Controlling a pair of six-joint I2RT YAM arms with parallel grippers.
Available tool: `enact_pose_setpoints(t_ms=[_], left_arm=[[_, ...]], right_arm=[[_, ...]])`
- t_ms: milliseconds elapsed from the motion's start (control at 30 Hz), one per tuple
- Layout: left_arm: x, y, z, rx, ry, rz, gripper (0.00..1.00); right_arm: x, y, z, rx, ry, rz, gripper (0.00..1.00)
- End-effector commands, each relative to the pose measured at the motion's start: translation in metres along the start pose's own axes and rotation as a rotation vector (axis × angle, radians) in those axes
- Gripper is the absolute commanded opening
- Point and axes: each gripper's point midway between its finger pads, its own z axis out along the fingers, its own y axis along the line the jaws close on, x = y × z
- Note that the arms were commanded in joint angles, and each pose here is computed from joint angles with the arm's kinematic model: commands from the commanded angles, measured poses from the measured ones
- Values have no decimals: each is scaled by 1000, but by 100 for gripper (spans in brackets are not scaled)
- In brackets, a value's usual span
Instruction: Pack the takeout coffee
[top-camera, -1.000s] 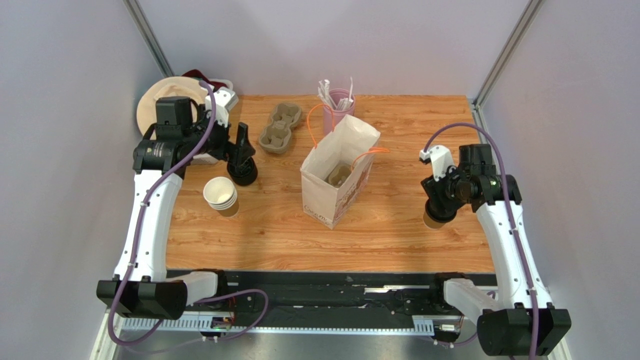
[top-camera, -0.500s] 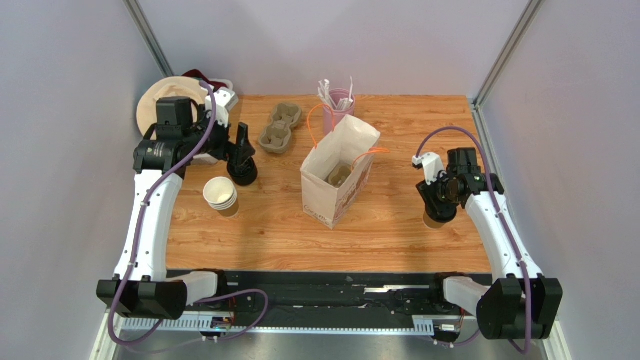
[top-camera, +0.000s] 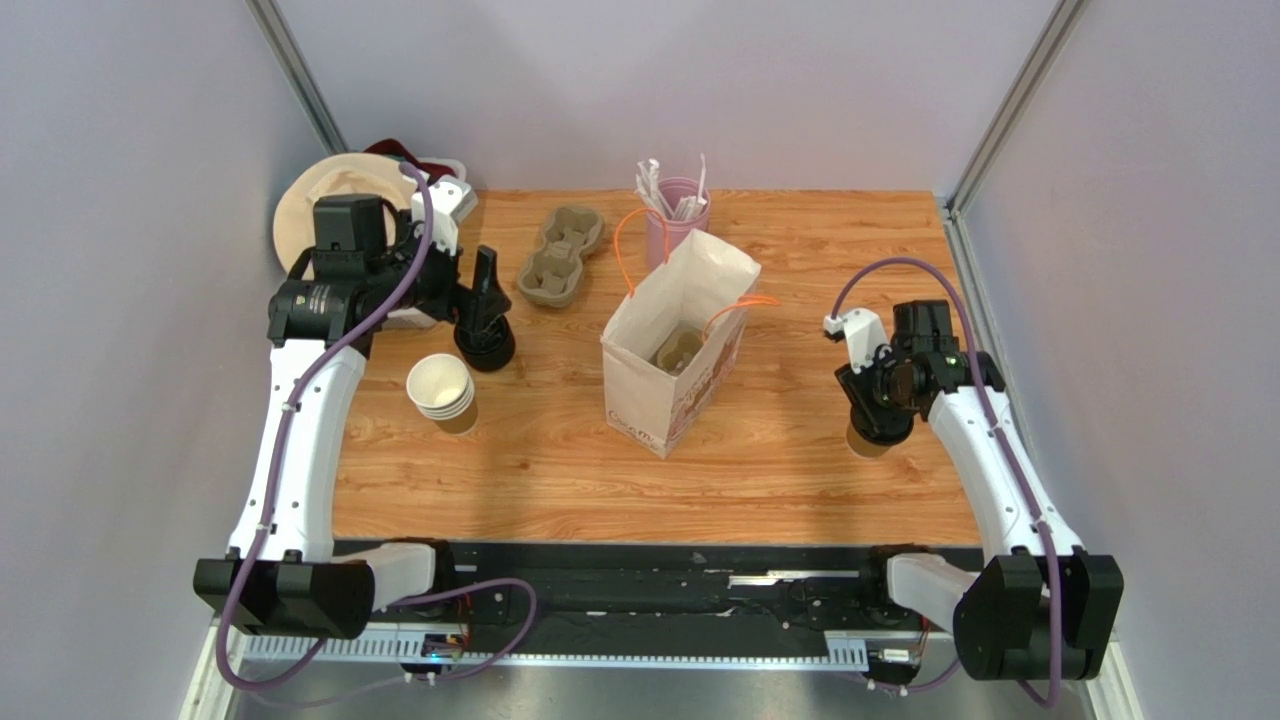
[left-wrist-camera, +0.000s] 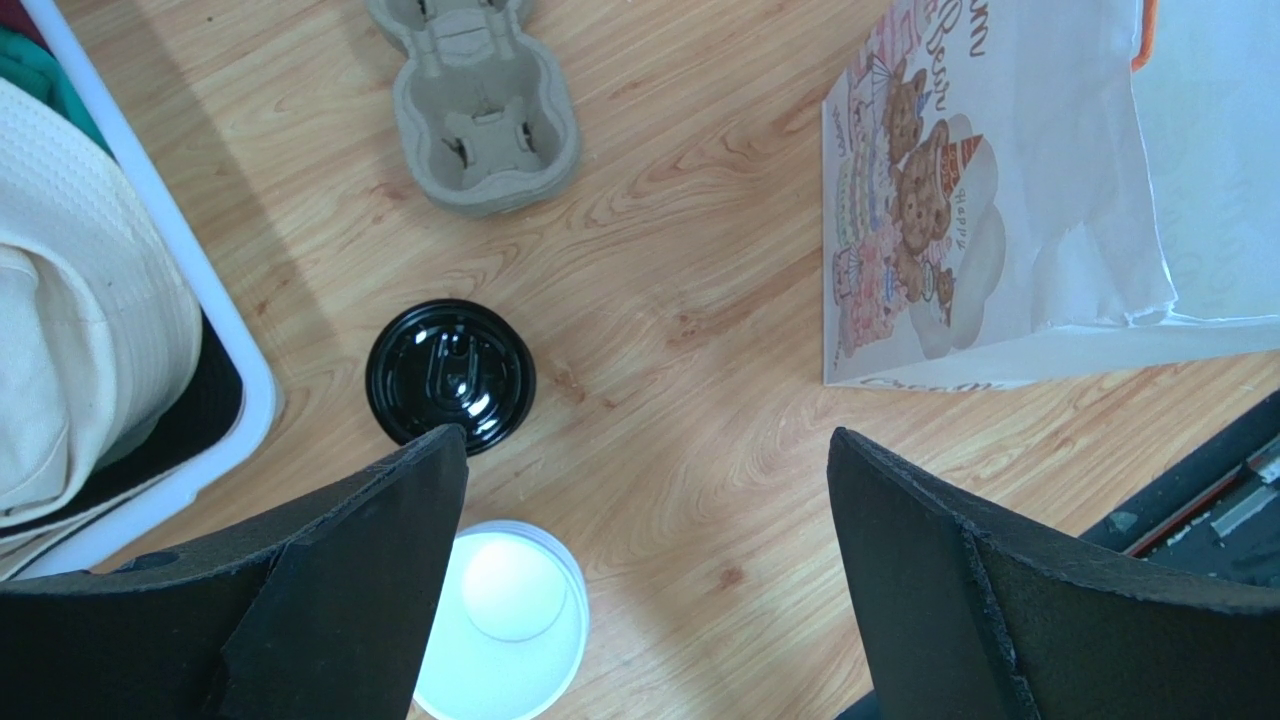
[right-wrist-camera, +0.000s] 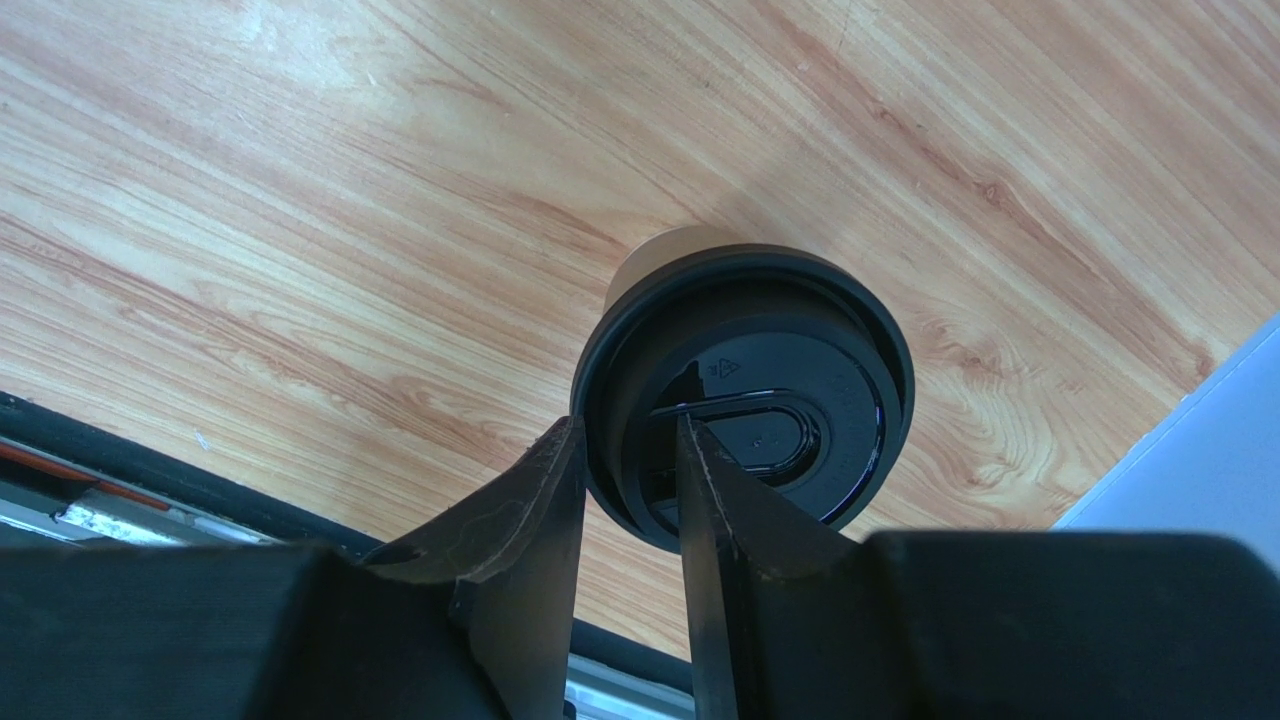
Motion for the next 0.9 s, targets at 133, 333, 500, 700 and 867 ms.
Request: enact_pose_setpoints(t_ms=[133,333,500,700,867], left_arm=[[-7,0,0,8,-29,-4,99],[-6,-1,0,11,-28,-6,99],[-5,-1,0,12,-30,-6,99],[-5,-2,0,15,-33,-6,99],[-5,-2,0,13,-33,-6,99]], right_arm=[[5,-3,1,31,3,0,28],[10,-5,6,37,28,7,18],[12,-4,8,25,44,6,4],[-5,-7,-9,29,-3,6,0],[-29,-13,-41,58,-69,-8,0]])
